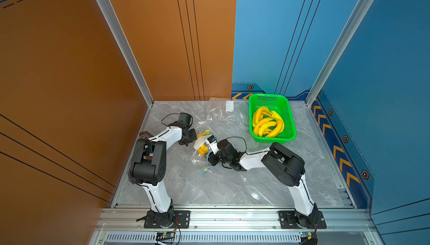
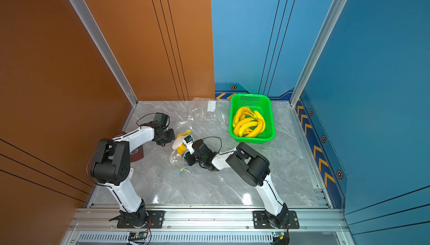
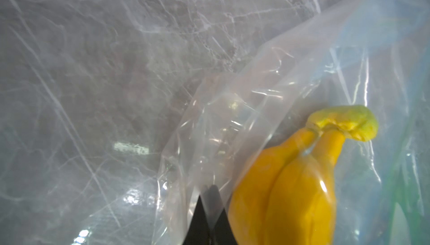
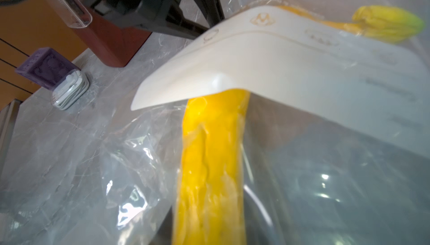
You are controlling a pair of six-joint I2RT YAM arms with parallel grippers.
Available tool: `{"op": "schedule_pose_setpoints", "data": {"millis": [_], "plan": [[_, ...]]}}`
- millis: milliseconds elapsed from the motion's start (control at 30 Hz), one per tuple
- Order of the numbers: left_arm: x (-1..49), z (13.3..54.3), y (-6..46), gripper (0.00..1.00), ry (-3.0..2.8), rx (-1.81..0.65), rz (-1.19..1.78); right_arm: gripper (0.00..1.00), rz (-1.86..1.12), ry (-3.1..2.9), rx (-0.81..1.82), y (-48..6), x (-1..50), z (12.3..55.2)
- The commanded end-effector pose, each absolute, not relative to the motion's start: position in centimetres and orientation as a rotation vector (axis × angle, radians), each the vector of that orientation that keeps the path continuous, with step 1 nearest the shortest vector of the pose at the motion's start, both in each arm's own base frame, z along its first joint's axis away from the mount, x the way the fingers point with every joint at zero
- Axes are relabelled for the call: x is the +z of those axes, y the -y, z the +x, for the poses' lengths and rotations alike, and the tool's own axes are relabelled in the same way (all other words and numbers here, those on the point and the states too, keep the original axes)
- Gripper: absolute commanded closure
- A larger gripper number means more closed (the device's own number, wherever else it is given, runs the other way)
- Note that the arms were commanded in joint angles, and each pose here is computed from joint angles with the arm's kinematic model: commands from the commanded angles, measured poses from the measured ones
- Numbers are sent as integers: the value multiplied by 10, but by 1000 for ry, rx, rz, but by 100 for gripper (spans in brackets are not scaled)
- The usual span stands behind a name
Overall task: Open the zip-top bag and take out the banana
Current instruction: Pick up the banana from the zipper food storage bag.
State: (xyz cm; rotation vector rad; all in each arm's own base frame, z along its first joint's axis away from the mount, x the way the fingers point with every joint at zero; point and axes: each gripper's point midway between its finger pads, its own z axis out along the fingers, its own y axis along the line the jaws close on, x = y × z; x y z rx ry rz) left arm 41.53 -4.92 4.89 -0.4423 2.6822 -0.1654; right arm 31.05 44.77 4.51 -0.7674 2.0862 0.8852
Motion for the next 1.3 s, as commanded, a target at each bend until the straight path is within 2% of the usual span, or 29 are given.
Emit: {"op": "schedule_pose_setpoints", "data": {"millis": [0, 300, 667, 800, 933, 1100, 1267], "plan": [[57, 425, 20, 100, -2637, -41, -474, 76, -753, -2054, 898, -436, 76, 296], [79, 443, -8, 100, -2556, 77, -496, 76, -777, -2114, 855, -409, 90, 250], [89, 460, -43, 100, -2488, 102, -637, 76, -922, -2241, 758, -356, 58, 178], [86, 464, -57, 100, -2483, 104, -678, 76, -974, -2196, 746, -344, 77, 158], [80, 461, -56, 98, -2500, 82, -680, 74, -854, -2157, 644, -315, 116, 176], [76, 457, -43, 94, -2527, 51, -646, 72, -559, -2180, 517, -250, 155, 238], [73, 460, -40, 100, -2534, 40, -637, 71, -517, -2178, 612, -237, 168, 254]]}}
